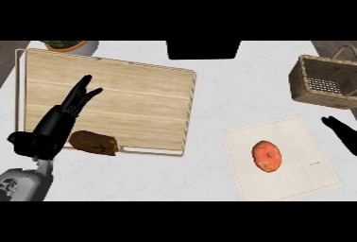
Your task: Pick the squash from the placemat and place it in the basket
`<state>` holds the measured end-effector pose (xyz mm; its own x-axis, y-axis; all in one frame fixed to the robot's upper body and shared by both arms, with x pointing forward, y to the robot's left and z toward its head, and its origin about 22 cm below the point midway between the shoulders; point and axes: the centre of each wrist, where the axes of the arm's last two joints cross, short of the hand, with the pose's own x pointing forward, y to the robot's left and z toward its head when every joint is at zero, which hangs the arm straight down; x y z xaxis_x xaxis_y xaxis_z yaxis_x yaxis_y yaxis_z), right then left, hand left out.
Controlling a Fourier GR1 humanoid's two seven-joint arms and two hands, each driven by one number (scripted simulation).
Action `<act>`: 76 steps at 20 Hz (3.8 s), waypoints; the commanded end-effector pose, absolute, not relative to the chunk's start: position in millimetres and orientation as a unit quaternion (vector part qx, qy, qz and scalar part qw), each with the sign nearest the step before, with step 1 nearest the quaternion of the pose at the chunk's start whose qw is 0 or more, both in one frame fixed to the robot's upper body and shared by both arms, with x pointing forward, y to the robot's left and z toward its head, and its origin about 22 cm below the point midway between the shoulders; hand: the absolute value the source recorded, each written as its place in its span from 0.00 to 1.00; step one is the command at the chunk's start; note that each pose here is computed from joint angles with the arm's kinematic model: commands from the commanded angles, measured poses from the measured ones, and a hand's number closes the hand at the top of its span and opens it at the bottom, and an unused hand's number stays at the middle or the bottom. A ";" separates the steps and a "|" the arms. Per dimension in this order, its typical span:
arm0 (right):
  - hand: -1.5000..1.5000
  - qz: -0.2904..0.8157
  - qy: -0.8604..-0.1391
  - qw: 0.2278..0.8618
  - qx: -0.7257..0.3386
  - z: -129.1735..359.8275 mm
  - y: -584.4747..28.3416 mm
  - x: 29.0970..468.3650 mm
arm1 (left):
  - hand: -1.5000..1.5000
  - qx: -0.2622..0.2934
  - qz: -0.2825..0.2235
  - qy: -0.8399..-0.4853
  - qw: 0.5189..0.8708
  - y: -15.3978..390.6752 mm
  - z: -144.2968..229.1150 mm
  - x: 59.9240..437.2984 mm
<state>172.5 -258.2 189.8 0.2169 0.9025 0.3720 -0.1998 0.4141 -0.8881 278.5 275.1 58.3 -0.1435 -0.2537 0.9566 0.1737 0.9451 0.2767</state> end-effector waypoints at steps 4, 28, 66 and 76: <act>0.00 0.386 -0.466 0.703 -0.373 200.6 -267.4 138.8 | 0.50 0.023 -0.162 -0.744 0.647 291.1 84.3 270.7; 0.00 0.333 -0.521 0.683 -0.388 54.8 -259.5 197.0 | 0.50 0.021 -0.168 -0.743 0.648 259.2 61.5 271.8; 0.00 0.371 -0.459 0.707 -0.390 19.5 -241.0 219.3 | 0.50 0.025 -0.170 -0.739 0.651 265.6 72.5 283.9; 0.00 0.384 -0.446 0.725 -0.358 -23.4 -261.4 226.5 | 0.50 0.015 -0.165 -0.742 0.649 249.5 58.4 289.8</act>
